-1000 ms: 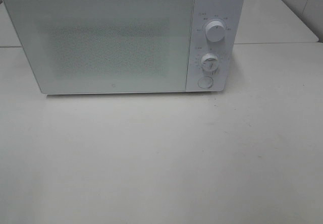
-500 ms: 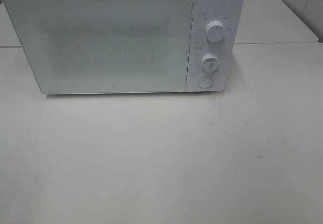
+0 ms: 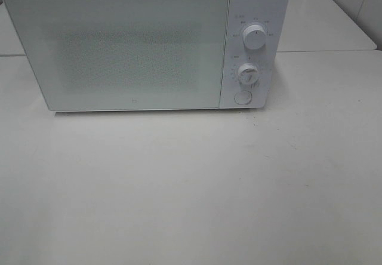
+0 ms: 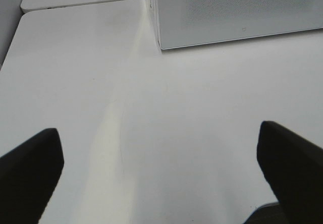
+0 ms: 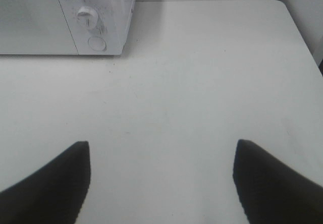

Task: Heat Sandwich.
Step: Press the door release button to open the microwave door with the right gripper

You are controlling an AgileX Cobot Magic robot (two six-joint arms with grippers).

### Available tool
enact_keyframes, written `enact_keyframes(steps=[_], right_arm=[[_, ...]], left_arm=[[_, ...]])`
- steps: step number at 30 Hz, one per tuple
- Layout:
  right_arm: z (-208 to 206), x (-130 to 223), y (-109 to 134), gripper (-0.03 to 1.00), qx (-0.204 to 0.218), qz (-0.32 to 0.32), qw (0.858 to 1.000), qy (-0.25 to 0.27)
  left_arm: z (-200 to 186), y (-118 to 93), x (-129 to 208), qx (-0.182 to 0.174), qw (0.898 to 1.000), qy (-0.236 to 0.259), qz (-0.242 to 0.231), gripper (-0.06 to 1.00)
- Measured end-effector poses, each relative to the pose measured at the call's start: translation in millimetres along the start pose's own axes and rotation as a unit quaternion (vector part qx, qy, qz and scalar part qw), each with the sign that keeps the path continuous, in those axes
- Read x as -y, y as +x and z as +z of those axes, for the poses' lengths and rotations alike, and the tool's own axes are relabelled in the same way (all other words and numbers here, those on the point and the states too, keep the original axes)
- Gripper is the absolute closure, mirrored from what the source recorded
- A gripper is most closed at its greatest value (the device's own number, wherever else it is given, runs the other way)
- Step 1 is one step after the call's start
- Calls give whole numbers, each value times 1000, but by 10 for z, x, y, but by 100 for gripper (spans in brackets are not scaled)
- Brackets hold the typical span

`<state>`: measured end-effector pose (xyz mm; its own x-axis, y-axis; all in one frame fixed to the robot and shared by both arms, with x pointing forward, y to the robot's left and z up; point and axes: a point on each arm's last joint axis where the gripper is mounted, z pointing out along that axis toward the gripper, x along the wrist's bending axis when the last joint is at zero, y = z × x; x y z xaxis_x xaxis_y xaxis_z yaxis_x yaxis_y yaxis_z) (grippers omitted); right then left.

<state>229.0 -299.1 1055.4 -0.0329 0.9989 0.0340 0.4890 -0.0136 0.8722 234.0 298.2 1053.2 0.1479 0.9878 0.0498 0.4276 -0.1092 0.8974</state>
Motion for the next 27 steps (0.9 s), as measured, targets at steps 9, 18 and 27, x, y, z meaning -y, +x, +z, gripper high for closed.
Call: enact_keyframes(steps=[9,18,27], right_arm=[[212,-258,15,21,-2,2,1000,14],[498,-523,24,21,-2,2,1000,-2],[841,-762,33,21,-3,2,1000,-27]], left_arm=[[0,0,0,0,1000,0,0,-4],[0,0,0,0,1000,0,0,-4],[0,0,0,0,1000,0,0,-4]])
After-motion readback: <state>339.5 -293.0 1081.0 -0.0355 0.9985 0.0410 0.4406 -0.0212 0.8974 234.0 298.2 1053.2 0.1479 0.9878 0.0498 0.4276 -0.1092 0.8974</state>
